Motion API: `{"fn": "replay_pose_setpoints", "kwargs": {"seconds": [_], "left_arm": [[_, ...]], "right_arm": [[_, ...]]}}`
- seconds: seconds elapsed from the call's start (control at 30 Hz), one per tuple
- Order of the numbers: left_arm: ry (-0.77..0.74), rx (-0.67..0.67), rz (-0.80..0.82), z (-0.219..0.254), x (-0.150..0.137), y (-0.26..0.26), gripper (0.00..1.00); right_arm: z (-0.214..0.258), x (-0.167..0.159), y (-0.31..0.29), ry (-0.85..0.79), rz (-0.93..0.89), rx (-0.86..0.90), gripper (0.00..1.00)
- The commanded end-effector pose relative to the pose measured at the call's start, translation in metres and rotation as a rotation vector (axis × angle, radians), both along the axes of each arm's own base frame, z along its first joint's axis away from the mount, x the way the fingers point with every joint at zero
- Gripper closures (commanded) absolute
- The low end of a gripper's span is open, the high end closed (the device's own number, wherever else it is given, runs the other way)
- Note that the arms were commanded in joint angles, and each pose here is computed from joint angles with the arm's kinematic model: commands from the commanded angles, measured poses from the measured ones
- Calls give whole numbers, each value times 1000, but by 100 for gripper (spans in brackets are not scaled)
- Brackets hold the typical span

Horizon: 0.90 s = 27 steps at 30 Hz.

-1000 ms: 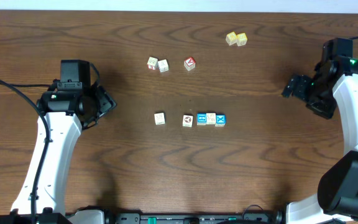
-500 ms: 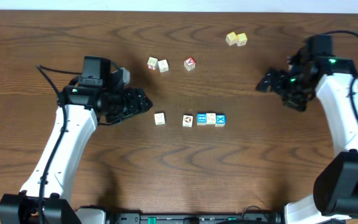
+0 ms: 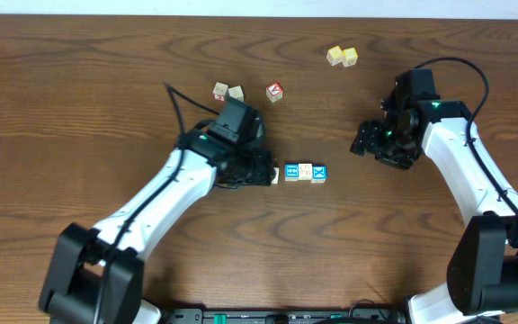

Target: Lift 5 blocks

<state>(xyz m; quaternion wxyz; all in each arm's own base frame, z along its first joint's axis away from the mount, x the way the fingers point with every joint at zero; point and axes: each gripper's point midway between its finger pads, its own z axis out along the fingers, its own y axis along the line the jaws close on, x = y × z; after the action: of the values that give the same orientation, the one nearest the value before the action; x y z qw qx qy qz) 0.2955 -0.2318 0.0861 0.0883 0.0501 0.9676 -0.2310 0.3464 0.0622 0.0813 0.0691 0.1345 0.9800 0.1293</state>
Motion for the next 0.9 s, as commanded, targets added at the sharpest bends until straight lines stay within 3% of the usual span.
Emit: {"fn": "replay_pose_setpoints", "kwargs": {"seconds": [0.0, 0.43, 0.87], "left_arm": [[-58, 51, -20, -13, 13, -6, 50], [-119, 271, 31, -67, 37, 11, 50], [-73, 166, -12, -67, 28, -10, 50]], "right_arm": [[-4, 0, -1, 3, 7, -15, 27], [-4, -3, -1, 15, 7, -16, 28], [-4, -3, -1, 15, 7, -16, 21]]}}
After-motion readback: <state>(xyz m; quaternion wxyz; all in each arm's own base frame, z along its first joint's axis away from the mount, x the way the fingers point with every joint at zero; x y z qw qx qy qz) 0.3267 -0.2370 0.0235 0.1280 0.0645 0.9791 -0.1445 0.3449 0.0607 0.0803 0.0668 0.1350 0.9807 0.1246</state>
